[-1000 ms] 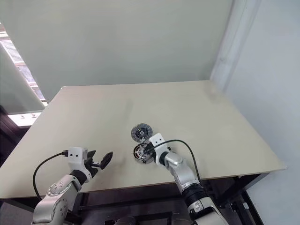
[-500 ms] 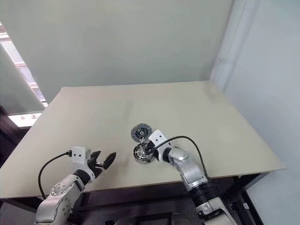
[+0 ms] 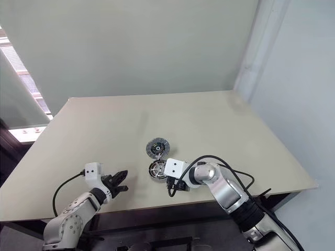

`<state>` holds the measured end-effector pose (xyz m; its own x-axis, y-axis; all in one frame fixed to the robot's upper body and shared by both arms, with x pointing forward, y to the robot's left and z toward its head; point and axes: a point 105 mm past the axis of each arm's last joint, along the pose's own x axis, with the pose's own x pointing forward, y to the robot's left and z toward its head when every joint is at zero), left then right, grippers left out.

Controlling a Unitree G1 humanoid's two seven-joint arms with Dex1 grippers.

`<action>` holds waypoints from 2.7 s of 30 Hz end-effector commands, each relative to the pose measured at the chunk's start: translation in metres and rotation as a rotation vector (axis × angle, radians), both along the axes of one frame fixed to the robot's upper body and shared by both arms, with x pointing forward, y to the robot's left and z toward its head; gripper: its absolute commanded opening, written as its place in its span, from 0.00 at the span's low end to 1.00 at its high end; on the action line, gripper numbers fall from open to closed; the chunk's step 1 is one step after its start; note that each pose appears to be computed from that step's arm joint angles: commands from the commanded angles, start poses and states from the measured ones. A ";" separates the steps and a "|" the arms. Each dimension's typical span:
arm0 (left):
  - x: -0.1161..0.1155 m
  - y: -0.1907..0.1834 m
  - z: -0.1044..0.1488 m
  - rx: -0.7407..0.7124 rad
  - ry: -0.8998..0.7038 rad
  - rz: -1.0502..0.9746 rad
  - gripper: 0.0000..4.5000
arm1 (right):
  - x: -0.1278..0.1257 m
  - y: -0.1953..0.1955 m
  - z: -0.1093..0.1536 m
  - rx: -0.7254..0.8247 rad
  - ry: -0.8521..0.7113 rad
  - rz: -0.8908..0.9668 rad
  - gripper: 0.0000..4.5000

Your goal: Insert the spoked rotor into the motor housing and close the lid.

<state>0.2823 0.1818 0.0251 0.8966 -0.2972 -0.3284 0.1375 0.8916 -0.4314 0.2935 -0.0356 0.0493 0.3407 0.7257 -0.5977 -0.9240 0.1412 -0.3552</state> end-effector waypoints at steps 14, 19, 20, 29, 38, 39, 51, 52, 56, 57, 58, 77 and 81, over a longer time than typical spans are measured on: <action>0.001 -0.002 0.008 -0.019 0.028 -0.005 0.00 | -0.001 0.030 0.007 -0.188 -0.115 0.234 0.73; -0.001 -0.004 0.006 -0.019 0.036 -0.010 0.00 | 0.011 0.027 0.000 -0.233 -0.138 0.206 0.73; -0.001 -0.004 0.006 -0.019 0.036 -0.010 0.00 | 0.014 0.026 -0.001 -0.239 -0.140 0.198 0.73; -0.001 -0.006 0.004 -0.012 0.041 -0.017 0.00 | 0.028 0.019 -0.009 -0.282 -0.134 0.153 0.73; -0.001 -0.009 0.003 -0.006 0.042 -0.027 0.00 | 0.034 0.021 -0.020 -0.295 -0.125 0.138 0.73; -0.001 -0.009 0.003 -0.006 0.042 -0.027 0.00 | 0.034 0.021 -0.022 -0.295 -0.124 0.137 0.73; -0.003 -0.009 0.003 -0.002 0.041 -0.024 0.00 | 0.037 0.024 -0.023 -0.283 -0.138 0.145 0.04; -0.003 -0.009 0.002 -0.002 0.041 -0.024 0.00 | 0.037 0.025 -0.023 -0.281 -0.140 0.148 0.01; -0.004 -0.010 0.002 -0.003 0.041 -0.022 0.00 | 0.037 0.026 -0.020 -0.274 -0.151 0.156 0.01; -0.004 -0.010 0.002 -0.004 0.041 -0.022 0.00 | 0.037 0.026 -0.019 -0.272 -0.155 0.158 0.01; -0.003 -0.010 0.002 -0.004 0.041 -0.022 0.00 | 0.038 0.027 -0.018 -0.269 -0.158 0.159 0.01; -0.003 -0.011 -0.002 0.001 0.051 -0.021 0.00 | -0.009 0.051 0.012 -0.139 -0.001 0.302 0.01; -0.003 -0.011 -0.003 0.002 0.055 -0.022 0.00 | -0.019 0.058 0.017 -0.102 0.039 0.303 0.01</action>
<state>0.2737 0.1715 0.0095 0.8497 -0.3153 -0.4226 0.1051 0.8867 -0.4502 0.2787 0.0095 0.0443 0.0987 0.6691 -0.7366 -0.9426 -0.1745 -0.2848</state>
